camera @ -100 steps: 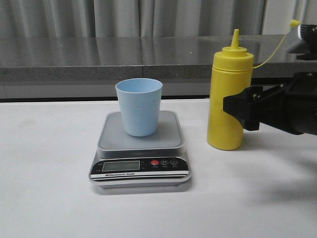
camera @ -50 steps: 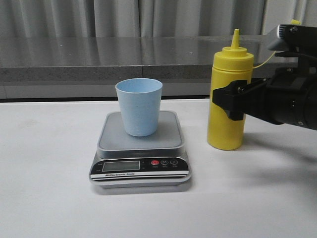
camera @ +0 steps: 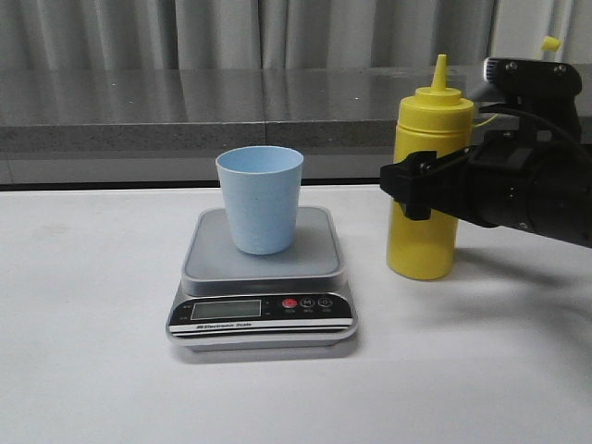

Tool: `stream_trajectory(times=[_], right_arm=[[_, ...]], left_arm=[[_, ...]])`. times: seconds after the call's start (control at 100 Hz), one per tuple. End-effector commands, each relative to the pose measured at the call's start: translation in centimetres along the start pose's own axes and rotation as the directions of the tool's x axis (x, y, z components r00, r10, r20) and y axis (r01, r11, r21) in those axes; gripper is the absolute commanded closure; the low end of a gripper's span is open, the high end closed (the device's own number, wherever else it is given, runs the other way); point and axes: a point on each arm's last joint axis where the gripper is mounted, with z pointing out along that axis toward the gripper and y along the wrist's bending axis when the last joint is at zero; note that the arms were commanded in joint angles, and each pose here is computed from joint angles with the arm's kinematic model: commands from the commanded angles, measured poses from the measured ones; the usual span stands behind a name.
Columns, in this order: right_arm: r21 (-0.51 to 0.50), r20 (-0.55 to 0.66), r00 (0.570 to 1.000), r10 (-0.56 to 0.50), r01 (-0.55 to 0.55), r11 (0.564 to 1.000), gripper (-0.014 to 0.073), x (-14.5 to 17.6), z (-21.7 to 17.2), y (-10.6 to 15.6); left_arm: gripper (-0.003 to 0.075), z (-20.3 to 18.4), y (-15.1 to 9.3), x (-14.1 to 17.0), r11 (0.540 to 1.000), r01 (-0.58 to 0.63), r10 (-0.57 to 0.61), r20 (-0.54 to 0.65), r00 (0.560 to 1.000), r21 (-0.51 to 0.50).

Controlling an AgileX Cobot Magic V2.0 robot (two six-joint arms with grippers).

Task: Pour seasoning into cup on scale with both arms
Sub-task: 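Lift the yellow bottle with the right gripper toward the cup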

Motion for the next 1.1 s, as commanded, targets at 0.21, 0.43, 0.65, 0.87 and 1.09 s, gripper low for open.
stream_trajectory(times=[0.21,0.43,0.65,0.87,1.09], right_arm=[[-0.030,0.156,0.988,-0.012,0.017,0.999,0.0137,-2.3,0.3,0.5],[-0.047,0.205,0.979,-0.013,0.023,0.999,0.0341,-2.8,0.2,0.6],[-0.116,0.230,0.972,-0.048,0.076,0.990,0.0338,-4.0,0.0,1.5],[-0.158,0.215,0.941,-0.260,0.297,0.942,0.0338,-6.6,0.5,2.6],[-0.166,0.110,0.850,-0.515,0.526,0.834,0.0338,-9.8,1.2,3.1]], left_arm=[[0.0740,-0.2,0.0,-1.5,1.000,0.009,-0.008,0.095,0.995,-0.007],[0.0740,-0.2,0.0,-1.5,1.000,0.009,-0.008,0.095,0.995,-0.007],[0.0740,-0.2,0.0,-1.5,1.000,0.009,-0.008,0.095,0.995,-0.007],[0.0740,-0.2,0.0,-1.5,1.000,0.009,-0.008,0.095,0.995,-0.007],[0.0740,-0.2,0.0,-1.5,1.000,0.009,-0.008,0.095,0.995,-0.007]])
